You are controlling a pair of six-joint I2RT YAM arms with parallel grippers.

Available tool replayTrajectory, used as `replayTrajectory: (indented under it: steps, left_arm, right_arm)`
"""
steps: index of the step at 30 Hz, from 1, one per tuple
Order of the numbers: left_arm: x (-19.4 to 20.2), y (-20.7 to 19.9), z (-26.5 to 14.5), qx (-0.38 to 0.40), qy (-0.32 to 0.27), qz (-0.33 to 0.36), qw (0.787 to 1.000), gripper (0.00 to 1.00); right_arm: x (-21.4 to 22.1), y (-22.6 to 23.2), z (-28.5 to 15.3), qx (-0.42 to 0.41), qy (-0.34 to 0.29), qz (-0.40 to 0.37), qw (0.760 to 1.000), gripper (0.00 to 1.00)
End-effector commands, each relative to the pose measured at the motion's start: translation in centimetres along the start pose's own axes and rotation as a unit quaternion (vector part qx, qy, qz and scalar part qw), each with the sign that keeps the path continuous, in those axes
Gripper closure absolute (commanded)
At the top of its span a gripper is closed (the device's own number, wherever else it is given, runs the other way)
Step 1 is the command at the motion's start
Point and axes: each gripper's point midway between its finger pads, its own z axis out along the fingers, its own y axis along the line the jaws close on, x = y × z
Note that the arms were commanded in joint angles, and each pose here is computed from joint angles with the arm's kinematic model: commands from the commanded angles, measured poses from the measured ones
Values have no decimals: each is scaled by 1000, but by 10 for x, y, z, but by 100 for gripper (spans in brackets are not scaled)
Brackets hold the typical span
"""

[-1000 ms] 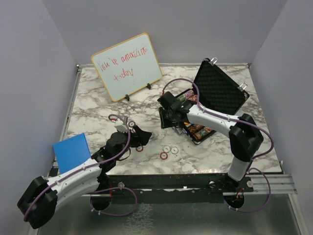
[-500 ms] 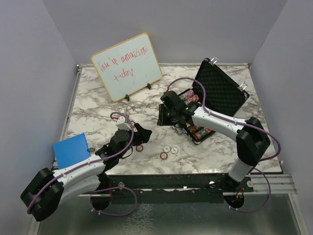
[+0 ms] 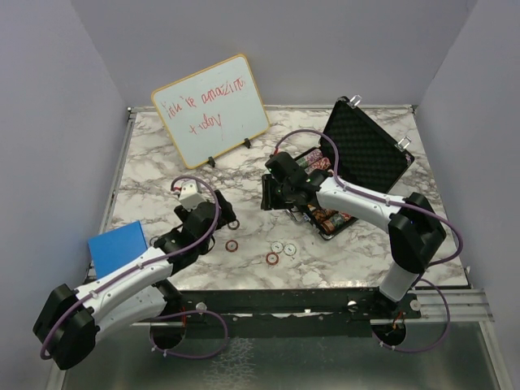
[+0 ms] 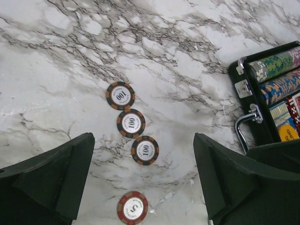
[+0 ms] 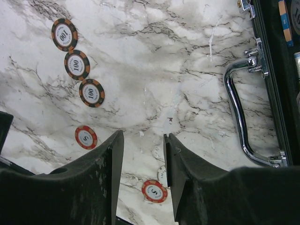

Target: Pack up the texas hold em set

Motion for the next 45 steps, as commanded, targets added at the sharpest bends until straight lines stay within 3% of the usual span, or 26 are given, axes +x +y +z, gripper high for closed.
replayTrajectory:
  steps: [1,17,23,32,38,40,43,45]
  left_arm:
    - [-20,16,0,-54,-25,29,998,6]
    - [-58,68,8,-187,-18,40,981,10]
    - [-71,103,19,-241,29,22,970,7]
    - [-45,164,7,-303,130,-37,943,8]
    - [-12,180,4,-309,173,-77,932,7]
    - [-5,187,6,-319,173,-85,928,13]
    - [-8,191,15,-317,142,-103,932,36]
    - [-8,192,19,-317,133,-114,932,39]
  right_arm:
    - [0,-7,2,14,-2,-24,1000,54]
    - [6,-29,-1,30,-27,-81,996,52]
    - [18,-27,4,5,-20,-86,996,51]
    - [39,-32,11,-7,4,-88,996,51]
    - [46,-36,15,-5,17,-99,995,51]
    - [48,-37,18,-3,20,-99,995,51]
    - [51,-37,20,-5,25,-97,995,51]
    - [51,-37,20,-5,25,-98,995,51]
